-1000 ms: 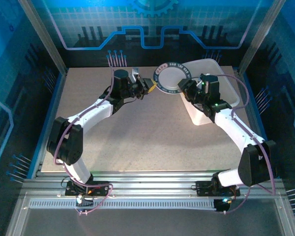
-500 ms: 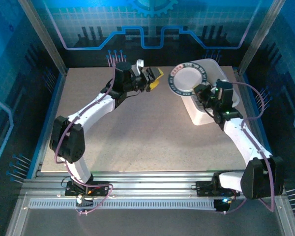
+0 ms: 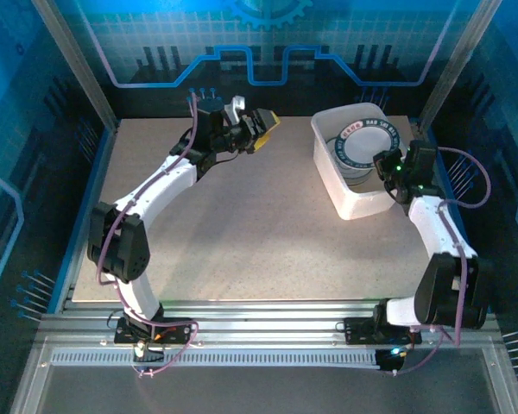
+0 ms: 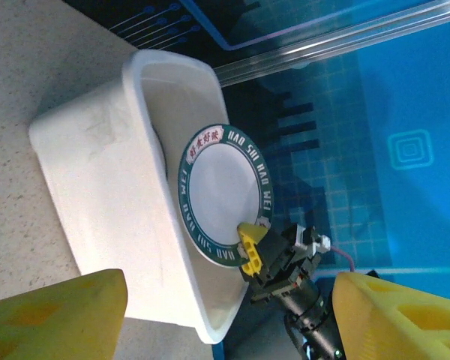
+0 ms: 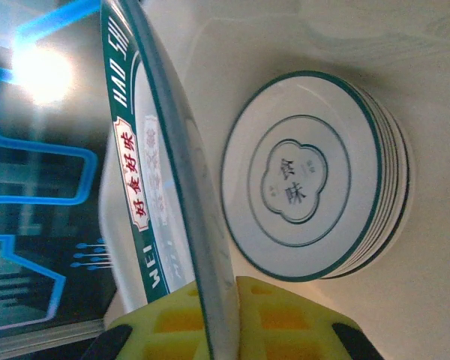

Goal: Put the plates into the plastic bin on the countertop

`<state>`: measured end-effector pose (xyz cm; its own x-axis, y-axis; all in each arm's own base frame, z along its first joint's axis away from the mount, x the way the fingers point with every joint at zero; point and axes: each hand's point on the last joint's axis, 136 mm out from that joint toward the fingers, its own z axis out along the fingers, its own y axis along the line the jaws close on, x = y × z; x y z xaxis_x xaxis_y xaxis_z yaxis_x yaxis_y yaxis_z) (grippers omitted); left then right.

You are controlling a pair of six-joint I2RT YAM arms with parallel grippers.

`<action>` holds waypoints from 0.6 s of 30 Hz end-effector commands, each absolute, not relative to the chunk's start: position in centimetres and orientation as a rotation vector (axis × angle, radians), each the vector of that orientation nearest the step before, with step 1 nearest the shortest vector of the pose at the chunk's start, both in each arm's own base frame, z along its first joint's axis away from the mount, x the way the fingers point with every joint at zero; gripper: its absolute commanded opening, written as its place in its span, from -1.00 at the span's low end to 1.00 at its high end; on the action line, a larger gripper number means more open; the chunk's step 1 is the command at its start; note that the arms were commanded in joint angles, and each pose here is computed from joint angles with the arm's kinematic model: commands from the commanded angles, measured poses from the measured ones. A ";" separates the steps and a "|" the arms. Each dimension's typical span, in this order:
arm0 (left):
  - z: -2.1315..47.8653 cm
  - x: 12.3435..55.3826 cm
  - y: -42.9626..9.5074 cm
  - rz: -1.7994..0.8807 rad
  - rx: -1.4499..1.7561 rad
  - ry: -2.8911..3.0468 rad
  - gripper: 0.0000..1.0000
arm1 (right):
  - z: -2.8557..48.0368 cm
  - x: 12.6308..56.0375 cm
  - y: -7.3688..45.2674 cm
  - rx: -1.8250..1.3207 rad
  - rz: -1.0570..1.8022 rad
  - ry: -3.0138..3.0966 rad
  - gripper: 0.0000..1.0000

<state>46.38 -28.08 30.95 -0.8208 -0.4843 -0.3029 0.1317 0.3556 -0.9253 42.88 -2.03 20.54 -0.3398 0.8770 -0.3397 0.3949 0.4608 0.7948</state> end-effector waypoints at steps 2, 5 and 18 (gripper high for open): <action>29.4 46.7 -27.5 -1.426 -0.306 2.134 0.48 | 20.8 44.8 -1.9 1.029 0.789 1.945 -1.00; 28.6 46.8 -27.4 -1.407 -0.319 2.156 0.49 | 18.8 45.2 -1.4 1.065 0.742 1.993 -1.00; 26.1 47.1 -27.4 -1.394 -0.366 2.208 0.50 | 13.8 48.7 -0.6 1.140 0.646 2.093 -0.61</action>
